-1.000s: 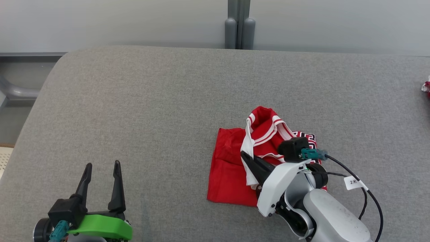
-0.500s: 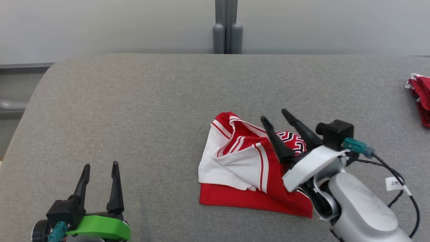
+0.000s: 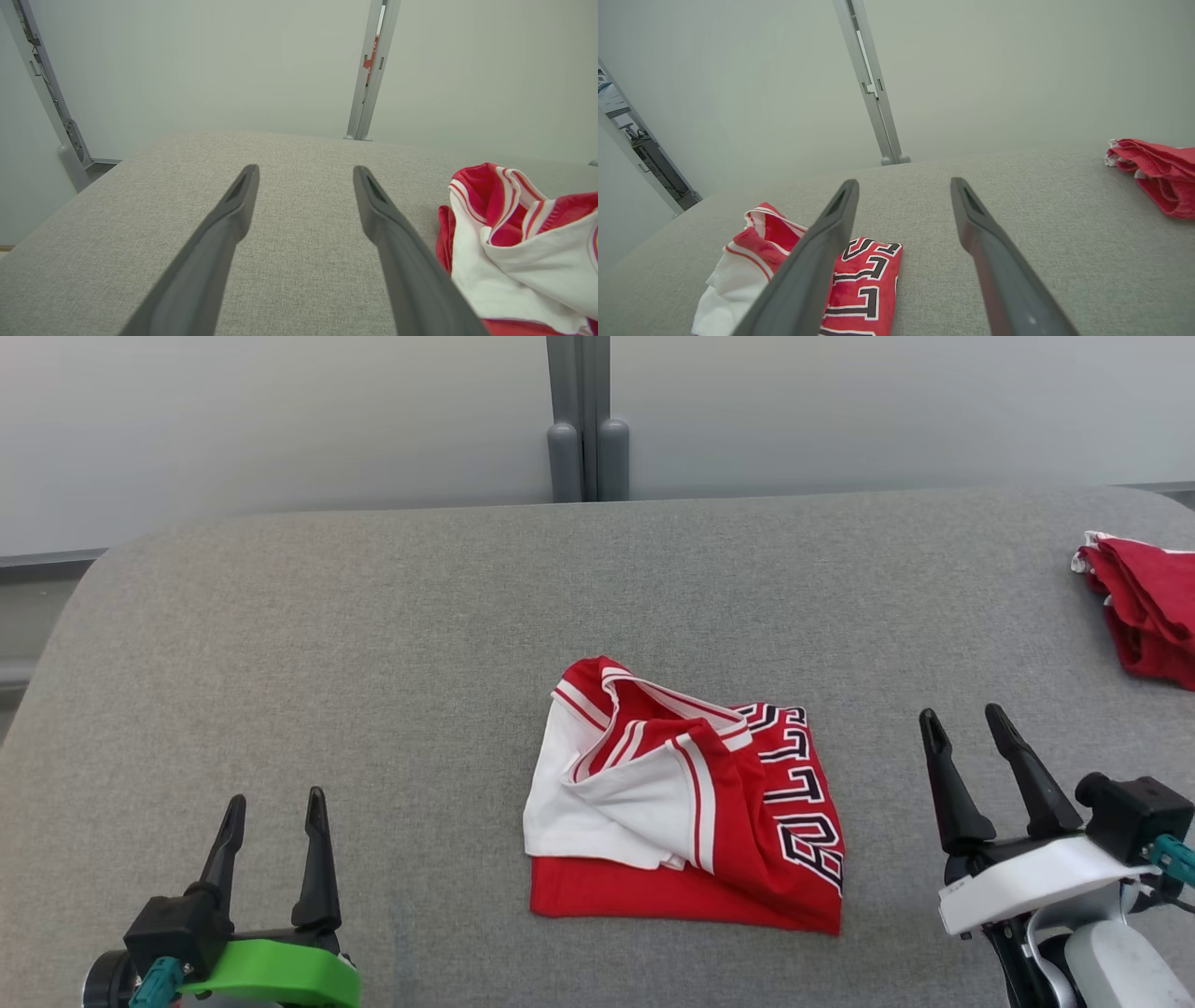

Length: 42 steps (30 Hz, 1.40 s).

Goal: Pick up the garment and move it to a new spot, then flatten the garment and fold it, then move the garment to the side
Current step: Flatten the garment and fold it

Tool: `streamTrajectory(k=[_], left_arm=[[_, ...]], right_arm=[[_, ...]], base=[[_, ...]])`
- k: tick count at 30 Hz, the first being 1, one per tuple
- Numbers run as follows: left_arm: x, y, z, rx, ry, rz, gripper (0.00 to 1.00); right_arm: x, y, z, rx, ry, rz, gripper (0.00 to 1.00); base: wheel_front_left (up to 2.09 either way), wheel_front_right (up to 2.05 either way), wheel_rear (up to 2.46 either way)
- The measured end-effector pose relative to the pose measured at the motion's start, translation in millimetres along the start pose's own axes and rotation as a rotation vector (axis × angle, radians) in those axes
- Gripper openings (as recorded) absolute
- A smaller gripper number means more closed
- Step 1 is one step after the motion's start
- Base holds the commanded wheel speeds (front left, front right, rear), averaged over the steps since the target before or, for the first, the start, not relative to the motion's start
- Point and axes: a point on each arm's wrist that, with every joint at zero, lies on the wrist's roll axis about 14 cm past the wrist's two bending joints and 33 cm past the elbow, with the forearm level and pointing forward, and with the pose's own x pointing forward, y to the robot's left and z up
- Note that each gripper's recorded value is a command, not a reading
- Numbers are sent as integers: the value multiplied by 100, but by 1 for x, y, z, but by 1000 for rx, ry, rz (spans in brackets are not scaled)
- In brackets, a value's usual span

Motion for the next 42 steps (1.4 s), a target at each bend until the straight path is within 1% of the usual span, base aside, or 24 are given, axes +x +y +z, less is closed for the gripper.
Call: streamTrajectory(k=[3, 6, 16, 20, 28, 35, 38, 42], left_arm=[[-1, 0, 0, 1, 0, -1, 100], [0, 0, 0, 1, -1, -1, 100], [-4, 4, 2, 9, -4, 12, 100], [-7, 9, 3, 12, -8, 25, 100], [-13, 17, 2, 14, -4, 52, 100], [-17, 26, 2, 16, -1, 83, 100], [-21, 31, 0, 17, 6, 98, 100], [-24, 36, -1, 15, 12, 117, 100]], right_arm=[[-10, -3, -1, 12, -5, -30, 100], [-14, -1, -3, 12, 1, -33, 100], [-5, 22, -7, -10, 29, 48, 100], [0, 38, -17, -38, 70, 112, 100], [21, 77, -40, -98, 172, 280, 100], [38, 90, -70, -176, 290, 382, 100], [44, 90, -81, -196, 329, 407, 100], [46, 103, -98, -202, 385, 467, 100]], base=[[0, 0, 0], [0, 0, 0], [0, 0, 0], [0, 0, 0], [0, 0, 0], [0, 0, 0], [0, 0, 0], [0, 0, 0]])
